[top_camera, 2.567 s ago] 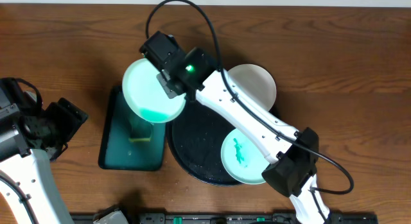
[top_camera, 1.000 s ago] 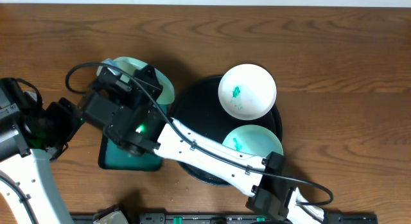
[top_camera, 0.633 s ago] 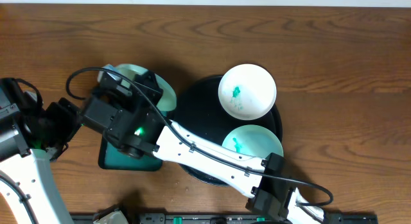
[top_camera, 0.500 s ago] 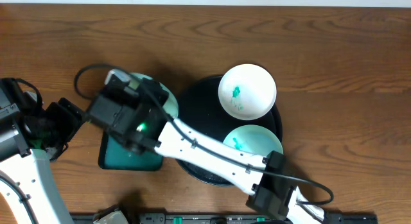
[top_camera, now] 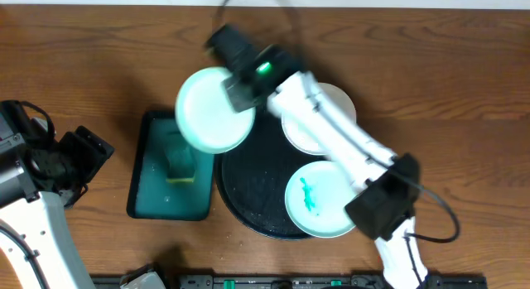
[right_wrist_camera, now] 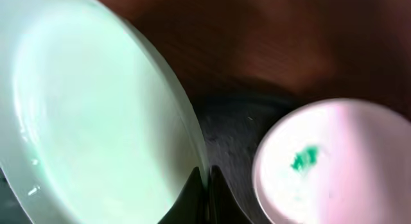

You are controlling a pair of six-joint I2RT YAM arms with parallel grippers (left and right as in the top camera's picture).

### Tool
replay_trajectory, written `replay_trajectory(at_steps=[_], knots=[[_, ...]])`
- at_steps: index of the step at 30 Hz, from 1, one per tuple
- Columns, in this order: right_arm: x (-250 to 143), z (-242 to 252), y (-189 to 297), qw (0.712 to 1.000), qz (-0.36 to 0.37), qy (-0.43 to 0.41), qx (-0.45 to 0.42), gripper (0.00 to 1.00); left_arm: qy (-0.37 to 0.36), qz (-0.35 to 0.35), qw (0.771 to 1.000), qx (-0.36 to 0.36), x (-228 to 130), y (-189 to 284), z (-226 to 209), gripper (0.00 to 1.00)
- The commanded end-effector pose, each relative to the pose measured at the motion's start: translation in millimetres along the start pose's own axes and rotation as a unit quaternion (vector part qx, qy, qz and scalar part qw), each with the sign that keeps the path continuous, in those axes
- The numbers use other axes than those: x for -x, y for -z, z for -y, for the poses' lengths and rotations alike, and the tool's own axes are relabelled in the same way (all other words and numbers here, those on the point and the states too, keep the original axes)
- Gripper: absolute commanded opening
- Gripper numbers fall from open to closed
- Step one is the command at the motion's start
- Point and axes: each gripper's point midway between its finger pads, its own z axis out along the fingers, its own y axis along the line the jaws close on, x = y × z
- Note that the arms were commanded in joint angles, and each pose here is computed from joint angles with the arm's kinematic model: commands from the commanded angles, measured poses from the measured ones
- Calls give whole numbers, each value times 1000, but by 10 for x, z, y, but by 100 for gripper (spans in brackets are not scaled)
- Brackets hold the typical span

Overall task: Clean dirty plates on tray and stack at the side
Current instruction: 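Carry the plate right and set it on the table's right side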

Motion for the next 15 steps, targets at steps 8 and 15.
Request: replay_trajectory(at_steps=[8,15], knots=[[116,1774,396,982,-22,-186,21,1,-39,-55,998,11,-55,-297,147,81],[-99,2973,555,951,-14,-309,31,1,-92,-86,992,28,-178,-557,328,81]])
